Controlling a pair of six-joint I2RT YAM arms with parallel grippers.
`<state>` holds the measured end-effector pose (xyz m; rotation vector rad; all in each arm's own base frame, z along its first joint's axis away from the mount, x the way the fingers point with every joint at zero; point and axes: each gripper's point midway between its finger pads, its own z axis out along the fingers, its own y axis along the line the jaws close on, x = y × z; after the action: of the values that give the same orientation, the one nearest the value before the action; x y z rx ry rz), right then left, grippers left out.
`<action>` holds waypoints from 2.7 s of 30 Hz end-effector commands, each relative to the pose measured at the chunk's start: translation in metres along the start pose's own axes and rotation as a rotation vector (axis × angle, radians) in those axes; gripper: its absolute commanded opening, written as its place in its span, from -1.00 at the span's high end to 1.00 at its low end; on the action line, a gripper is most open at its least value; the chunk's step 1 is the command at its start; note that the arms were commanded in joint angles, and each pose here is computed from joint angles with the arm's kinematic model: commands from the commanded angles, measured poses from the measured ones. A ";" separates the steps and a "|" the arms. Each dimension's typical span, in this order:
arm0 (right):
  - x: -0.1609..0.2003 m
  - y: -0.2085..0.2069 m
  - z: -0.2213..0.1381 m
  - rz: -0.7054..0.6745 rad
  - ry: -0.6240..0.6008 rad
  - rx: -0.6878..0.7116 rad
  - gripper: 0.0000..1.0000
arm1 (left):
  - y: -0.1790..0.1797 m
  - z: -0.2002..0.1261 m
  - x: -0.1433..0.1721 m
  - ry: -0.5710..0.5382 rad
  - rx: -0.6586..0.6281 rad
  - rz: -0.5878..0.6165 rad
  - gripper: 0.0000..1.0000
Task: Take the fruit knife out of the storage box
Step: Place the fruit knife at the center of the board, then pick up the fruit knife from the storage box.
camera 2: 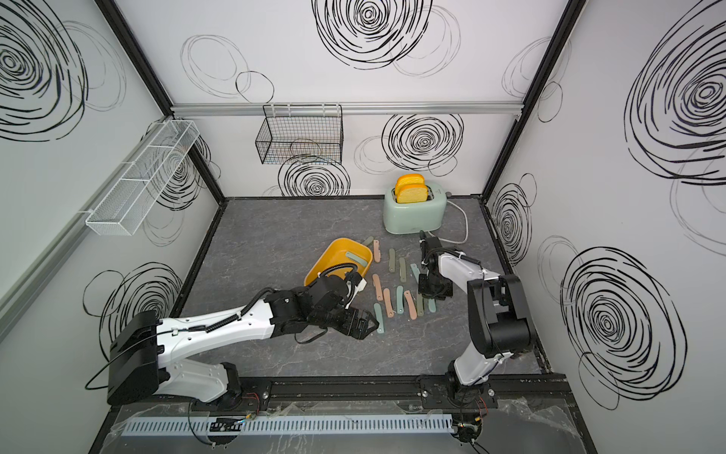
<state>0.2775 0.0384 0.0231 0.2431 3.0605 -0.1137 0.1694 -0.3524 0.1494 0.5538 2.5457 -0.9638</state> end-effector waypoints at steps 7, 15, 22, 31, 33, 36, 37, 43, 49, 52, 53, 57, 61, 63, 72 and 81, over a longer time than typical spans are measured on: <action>-0.007 -0.001 -0.005 -0.004 0.002 0.007 0.25 | 0.000 -0.017 -0.020 -0.077 0.005 -0.011 -0.96; -0.046 0.009 -0.065 0.013 -0.130 -0.047 0.27 | 0.018 -0.045 -0.050 -0.142 -0.015 -0.036 -0.96; -0.070 0.047 -0.114 -0.048 -0.240 -0.139 0.12 | 0.054 -0.082 -0.074 -0.215 -0.062 -0.091 -0.96; -0.075 0.129 -0.142 -0.207 -0.298 -0.232 -0.54 | 0.101 -0.125 -0.072 -0.281 -0.128 -0.170 -0.96; -0.074 0.149 -0.142 -0.243 -0.301 -0.246 -0.72 | 0.107 -0.133 -0.069 -0.292 -0.142 -0.184 -0.96; -0.070 0.179 -0.141 -0.297 -0.304 -0.262 -0.84 | 0.115 -0.142 -0.064 -0.308 -0.159 -0.212 -0.96; -0.069 0.188 -0.139 -0.315 -0.301 -0.264 -0.87 | 0.117 -0.145 -0.062 -0.318 -0.163 -0.221 -0.96; -0.058 0.246 -0.123 -0.431 -0.279 -0.262 -0.90 | 0.130 -0.159 -0.044 -0.336 -0.200 -0.269 -0.96; -0.044 0.295 -0.100 -0.563 -0.267 -0.234 -0.87 | 0.139 -0.167 -0.021 -0.344 -0.225 -0.311 -0.96; -0.038 0.312 -0.087 -0.613 -0.255 -0.217 -0.70 | 0.142 -0.171 -0.011 -0.349 -0.235 -0.328 -0.96; -0.036 0.317 -0.082 -0.627 -0.250 -0.213 -0.61 | 0.143 -0.172 -0.008 -0.350 -0.239 -0.334 -0.96; -0.030 0.330 -0.070 -0.663 -0.237 -0.206 -0.36 | 0.147 -0.176 -0.001 -0.352 -0.258 -0.348 -0.96; -0.024 0.337 -0.058 -0.691 -0.218 -0.199 -0.10 | 0.149 -0.178 0.004 -0.353 -0.268 -0.359 -0.96; -0.020 0.339 -0.052 -0.700 -0.207 -0.196 -0.04 | 0.150 -0.179 0.006 -0.355 -0.271 -0.366 -0.96; -0.007 0.345 -0.030 -0.726 -0.167 -0.190 0.04 | 0.154 -0.179 0.016 -0.347 -0.287 -0.376 -0.96; 0.002 0.337 -0.009 -0.738 -0.132 -0.162 0.05 | 0.158 -0.177 0.016 -0.336 -0.295 -0.369 -0.96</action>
<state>0.3409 0.3819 0.0309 -0.8222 2.7832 0.1411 0.1942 -0.1215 0.1838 -0.1536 2.4503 -0.7189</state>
